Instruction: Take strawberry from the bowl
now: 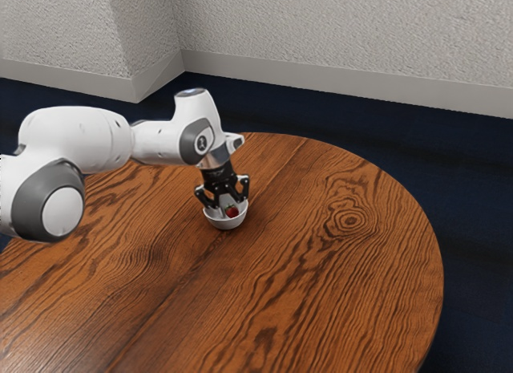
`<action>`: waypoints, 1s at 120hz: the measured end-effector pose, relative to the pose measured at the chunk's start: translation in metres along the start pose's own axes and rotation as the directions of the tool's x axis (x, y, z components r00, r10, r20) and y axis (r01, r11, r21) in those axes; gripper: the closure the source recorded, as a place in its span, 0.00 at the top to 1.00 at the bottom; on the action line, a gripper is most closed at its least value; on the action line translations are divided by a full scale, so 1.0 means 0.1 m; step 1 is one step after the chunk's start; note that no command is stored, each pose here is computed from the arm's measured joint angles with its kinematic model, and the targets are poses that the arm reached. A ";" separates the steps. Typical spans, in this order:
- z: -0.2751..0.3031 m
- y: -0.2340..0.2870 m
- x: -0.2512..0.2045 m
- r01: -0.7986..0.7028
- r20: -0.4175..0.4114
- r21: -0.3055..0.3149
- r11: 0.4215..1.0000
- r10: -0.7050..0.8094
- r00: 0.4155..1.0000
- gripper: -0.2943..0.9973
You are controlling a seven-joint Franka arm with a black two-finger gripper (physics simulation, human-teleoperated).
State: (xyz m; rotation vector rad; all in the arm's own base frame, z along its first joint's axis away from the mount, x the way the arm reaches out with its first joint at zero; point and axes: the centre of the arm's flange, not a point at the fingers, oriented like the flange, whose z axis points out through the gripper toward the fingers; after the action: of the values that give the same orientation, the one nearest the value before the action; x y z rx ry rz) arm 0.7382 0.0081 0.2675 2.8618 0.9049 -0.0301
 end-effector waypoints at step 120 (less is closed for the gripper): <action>0.19 -0.06 0.17 0.058 -0.054 0.004 0.998 -0.058 0.997 0.33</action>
State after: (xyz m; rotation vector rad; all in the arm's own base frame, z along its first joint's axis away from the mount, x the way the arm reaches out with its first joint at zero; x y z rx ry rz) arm 0.7492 0.0205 0.2472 2.8539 0.9992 0.0388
